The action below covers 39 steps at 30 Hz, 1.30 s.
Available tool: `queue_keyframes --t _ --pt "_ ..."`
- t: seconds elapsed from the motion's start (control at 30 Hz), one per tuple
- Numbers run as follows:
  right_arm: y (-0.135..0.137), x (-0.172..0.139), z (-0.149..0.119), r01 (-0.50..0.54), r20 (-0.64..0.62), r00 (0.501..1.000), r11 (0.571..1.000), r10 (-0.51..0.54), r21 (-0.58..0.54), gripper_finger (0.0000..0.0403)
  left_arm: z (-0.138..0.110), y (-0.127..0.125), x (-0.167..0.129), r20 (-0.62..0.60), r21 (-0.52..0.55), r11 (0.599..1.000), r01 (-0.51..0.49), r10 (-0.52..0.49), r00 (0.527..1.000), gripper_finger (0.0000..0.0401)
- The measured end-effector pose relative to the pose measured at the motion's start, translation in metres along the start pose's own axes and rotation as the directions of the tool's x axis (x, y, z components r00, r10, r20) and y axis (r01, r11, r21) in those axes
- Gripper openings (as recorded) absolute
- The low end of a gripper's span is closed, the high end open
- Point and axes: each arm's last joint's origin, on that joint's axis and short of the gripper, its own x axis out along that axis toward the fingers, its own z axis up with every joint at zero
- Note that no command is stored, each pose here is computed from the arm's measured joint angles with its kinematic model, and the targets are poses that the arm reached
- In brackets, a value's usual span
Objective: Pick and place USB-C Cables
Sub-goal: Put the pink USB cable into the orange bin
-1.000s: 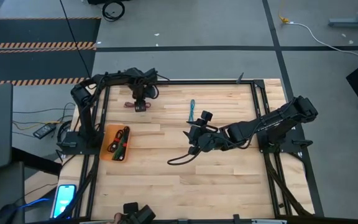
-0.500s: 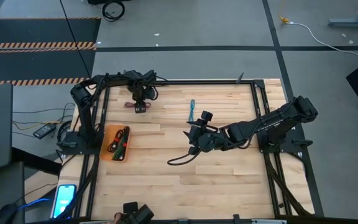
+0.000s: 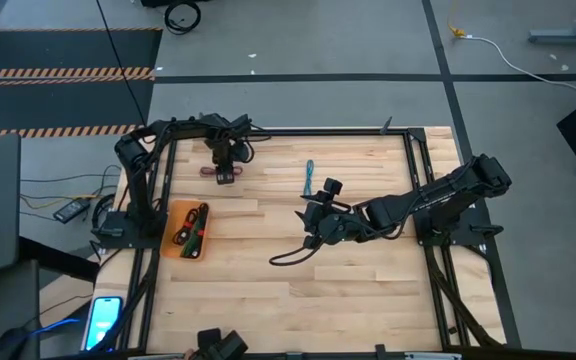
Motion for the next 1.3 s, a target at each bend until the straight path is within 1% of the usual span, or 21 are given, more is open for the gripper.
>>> queue_keyframes --t 0.1,0.27,0.43,0.53,0.67,0.73,0.83,0.9,0.97,1.03,1.13,1.23,1.3 --pt "0.000 0.000 0.000 0.000 0.000 1.000 1.000 0.000 0.000 0.0205 0.000 -0.001 0.000 -0.002 -0.008 1.000 0.001 -0.001 1.000 0.0042" --pt "0.000 0.000 0.000 0.000 0.000 1.000 1.000 0.000 -0.004 0.0205 0.002 -0.005 -0.001 -0.011 0.009 1.000 0.005 -0.005 1.000 0.0012" --pt "0.000 0.000 0.000 0.000 0.001 1.000 1.000 0.000 -0.005 0.0205 0.002 -0.011 -0.005 -0.024 0.028 1.000 0.013 -0.013 1.000 0.0006" --pt "0.000 0.000 0.000 0.001 0.000 1.000 1.000 -0.001 -0.005 0.0205 0.000 -0.012 -0.016 -0.009 0.028 1.000 0.011 -0.011 1.000 0.0005" --pt "0.000 0.000 0.000 0.001 0.001 1.000 1.000 -0.001 -0.005 0.0205 -0.001 -0.013 -0.039 0.059 0.022 1.000 -0.008 0.007 0.998 0.0004" --pt "0.000 0.000 0.000 0.001 0.000 1.000 1.000 -0.001 -0.005 0.0205 -0.001 -0.017 -0.053 0.136 0.022 1.000 0.018 -0.021 0.991 0.0004" --pt "0.000 0.000 0.000 0.001 0.000 1.000 1.000 -0.001 -0.006 0.0205 -0.002 -0.026 -0.073 0.257 0.032 0.997 0.066 -0.072 0.964 0.0004" --pt "0.000 0.000 0.000 0.001 -0.002 1.000 1.000 -0.001 -0.007 0.0205 -0.001 -0.035 -0.087 0.348 0.059 0.993 0.099 -0.114 0.931 0.0004" --pt "0.000 0.000 0.000 0.002 -0.002 1.000 1.000 -0.002 0.001 0.0205 0.000 -0.044 -0.101 0.443 0.105 0.986 0.133 -0.166 0.881 0.0004" --pt "-0.001 0.001 0.000 0.004 -0.003 1.000 1.000 -0.004 0.016 0.0205 0.004 -0.052 -0.117 0.553 0.146 0.980 0.134 -0.193 0.811 0.0004" --pt "-0.003 0.002 0.000 0.025 -0.004 1.000 0.999 -0.025 0.032 0.0205 0.008 -0.065 -0.141 0.679 0.206 0.972 0.116 -0.228 0.697 0.0005" --pt "-0.004 0.002 0.000 0.080 -0.001 0.997 0.996 -0.080 0.032 0.0205 0.008 -0.080 -0.162 0.756 0.259 0.961 0.097 -0.264 0.599 0.0007" --pt "-0.006 0.002 0.000 0.141 0.006 0.990 0.990 -0.141 0.031 0.0205 0.009 -0.089 -0.172 0.786 0.293 0.953 0.082 -0.289 0.547 0.0008"
